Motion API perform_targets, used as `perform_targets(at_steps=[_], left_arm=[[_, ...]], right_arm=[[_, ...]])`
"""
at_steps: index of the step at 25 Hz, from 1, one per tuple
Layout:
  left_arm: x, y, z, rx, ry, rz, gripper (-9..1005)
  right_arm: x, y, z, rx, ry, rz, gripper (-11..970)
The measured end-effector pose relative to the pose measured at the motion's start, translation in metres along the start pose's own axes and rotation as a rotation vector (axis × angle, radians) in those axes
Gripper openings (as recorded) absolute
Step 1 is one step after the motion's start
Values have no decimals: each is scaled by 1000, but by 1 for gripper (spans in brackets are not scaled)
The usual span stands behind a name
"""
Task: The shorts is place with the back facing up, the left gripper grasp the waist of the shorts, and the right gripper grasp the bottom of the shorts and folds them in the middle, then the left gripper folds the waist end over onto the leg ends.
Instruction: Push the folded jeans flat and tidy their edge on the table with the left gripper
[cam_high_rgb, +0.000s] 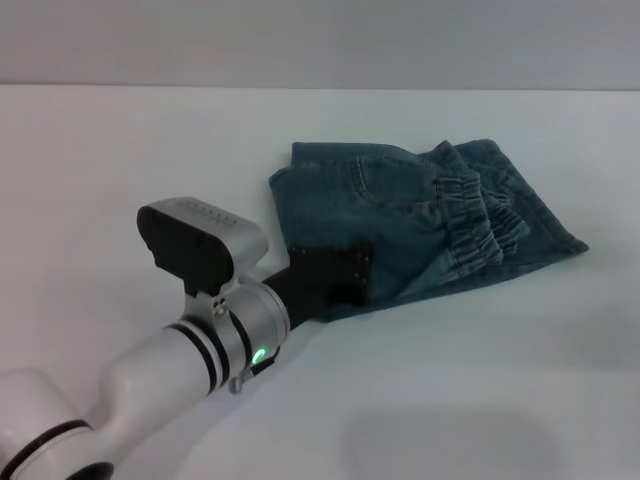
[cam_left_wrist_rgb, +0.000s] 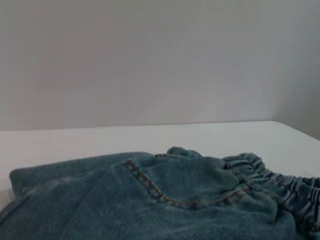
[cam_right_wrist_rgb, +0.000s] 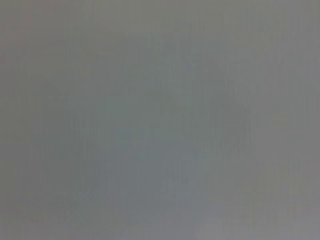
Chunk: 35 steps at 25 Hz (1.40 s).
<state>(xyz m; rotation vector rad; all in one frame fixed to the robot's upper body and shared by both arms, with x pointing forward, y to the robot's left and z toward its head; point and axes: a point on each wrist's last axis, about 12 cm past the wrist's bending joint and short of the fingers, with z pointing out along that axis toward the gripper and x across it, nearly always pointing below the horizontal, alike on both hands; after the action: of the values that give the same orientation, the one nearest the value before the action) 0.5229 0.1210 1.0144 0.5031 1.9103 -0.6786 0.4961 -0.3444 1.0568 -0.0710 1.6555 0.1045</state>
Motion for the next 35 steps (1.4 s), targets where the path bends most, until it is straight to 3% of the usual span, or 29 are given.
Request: perform_targets(at_steps=[16, 23, 29, 35], left_arm=[[-25, 26, 15, -37, -27, 92, 31], [-25, 3, -1, 37, -137, 56, 38], [-10, -11, -9, 46, -68, -14, 44], [-5, -7, -5, 40, -5, -38, 51]], right_arm=[[0, 4, 0, -17, -4, 2, -2], [1, 7, 2, -28, -1, 1, -2], [1, 8, 5, -34, 1, 0, -2], [0, 10, 7, -38, -1, 0, -2]])
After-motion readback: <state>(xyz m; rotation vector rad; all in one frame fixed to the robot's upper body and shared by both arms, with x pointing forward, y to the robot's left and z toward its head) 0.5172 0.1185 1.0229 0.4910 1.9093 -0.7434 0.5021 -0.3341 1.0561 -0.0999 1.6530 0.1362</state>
